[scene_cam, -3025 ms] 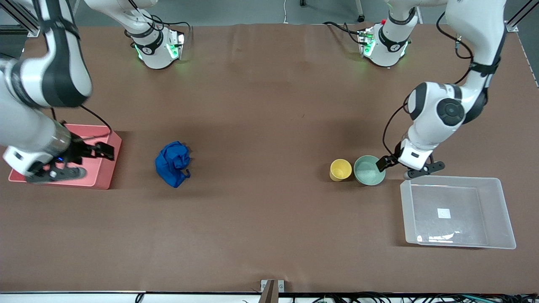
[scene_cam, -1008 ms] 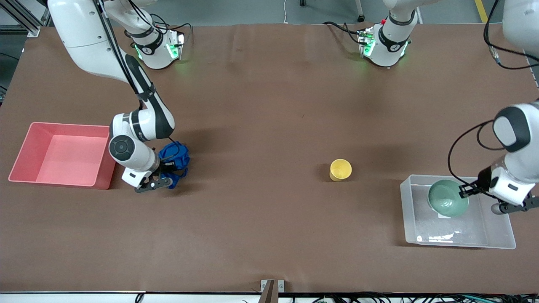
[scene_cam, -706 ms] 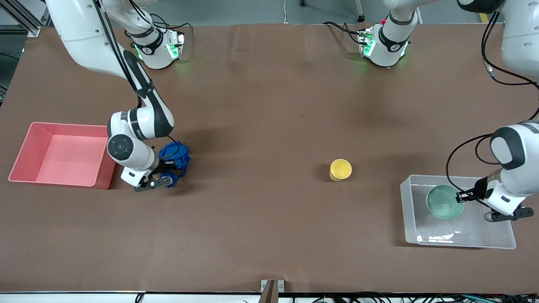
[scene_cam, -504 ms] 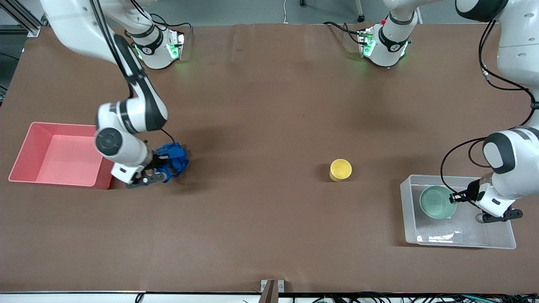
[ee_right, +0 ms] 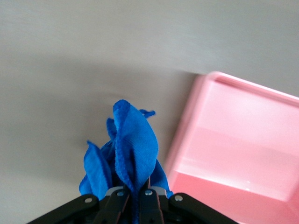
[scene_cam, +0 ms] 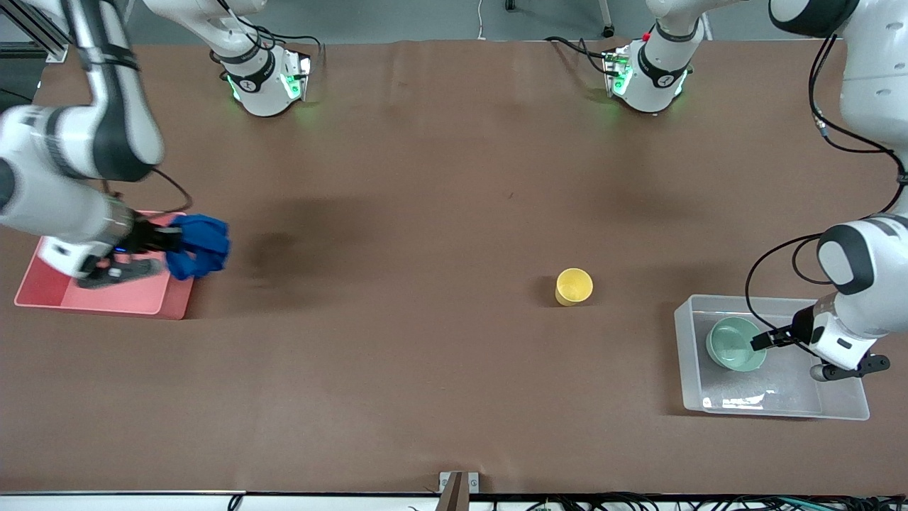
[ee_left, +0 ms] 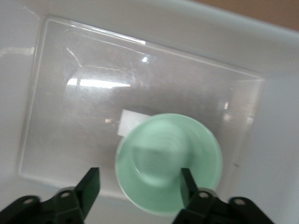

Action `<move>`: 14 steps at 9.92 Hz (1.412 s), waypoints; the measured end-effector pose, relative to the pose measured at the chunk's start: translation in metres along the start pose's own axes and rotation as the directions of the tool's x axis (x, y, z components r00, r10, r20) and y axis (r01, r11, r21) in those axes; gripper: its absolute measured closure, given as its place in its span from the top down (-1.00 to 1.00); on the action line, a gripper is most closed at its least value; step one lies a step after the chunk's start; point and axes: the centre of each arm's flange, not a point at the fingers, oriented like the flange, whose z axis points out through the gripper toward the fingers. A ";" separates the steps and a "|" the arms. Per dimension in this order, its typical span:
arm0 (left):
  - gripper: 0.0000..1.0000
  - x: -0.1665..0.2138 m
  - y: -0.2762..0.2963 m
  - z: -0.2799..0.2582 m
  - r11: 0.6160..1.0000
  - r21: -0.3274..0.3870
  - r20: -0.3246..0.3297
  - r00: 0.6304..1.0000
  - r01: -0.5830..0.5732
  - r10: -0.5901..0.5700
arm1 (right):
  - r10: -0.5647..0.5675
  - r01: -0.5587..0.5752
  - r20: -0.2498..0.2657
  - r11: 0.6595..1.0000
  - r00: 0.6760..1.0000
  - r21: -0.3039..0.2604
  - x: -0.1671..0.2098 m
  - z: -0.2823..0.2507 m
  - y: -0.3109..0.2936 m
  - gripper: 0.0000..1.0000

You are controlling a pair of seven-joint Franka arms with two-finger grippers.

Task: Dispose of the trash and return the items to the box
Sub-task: 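Drop the cloth into the pink bin while the left gripper reaches the cup, then grasp the yellow cup with the left gripper and lift it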

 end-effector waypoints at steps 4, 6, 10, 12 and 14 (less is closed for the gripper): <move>1.00 -0.064 0.136 -0.085 0.988 0.008 0.136 0.979 0.153 -0.153 | 0.082 -0.082 -0.055 0.997 0.995 -0.004 -0.025 0.011 0.096 -0.89; 0.99 -0.102 0.204 -0.064 0.969 0.036 0.191 0.950 0.244 -0.246 | 0.106 -0.107 -0.070 0.994 0.992 -0.014 -0.015 0.047 0.118 -0.65; 0.72 -0.160 0.287 -0.010 0.934 0.047 0.171 0.919 0.354 -0.356 | 0.108 -0.113 -0.110 0.993 0.988 -0.035 0.000 0.042 0.131 0.52; 0.65 -0.179 0.290 0.027 0.924 0.008 0.146 0.913 0.383 -0.380 | 0.101 -0.107 -0.124 0.994 0.987 -0.040 0.005 -0.009 0.128 0.99; 0.52 -0.193 0.294 0.053 0.919 -0.007 0.147 0.910 0.394 -0.389 | 0.115 -0.122 -0.149 0.992 0.982 -0.044 0.007 -0.066 0.112 1.00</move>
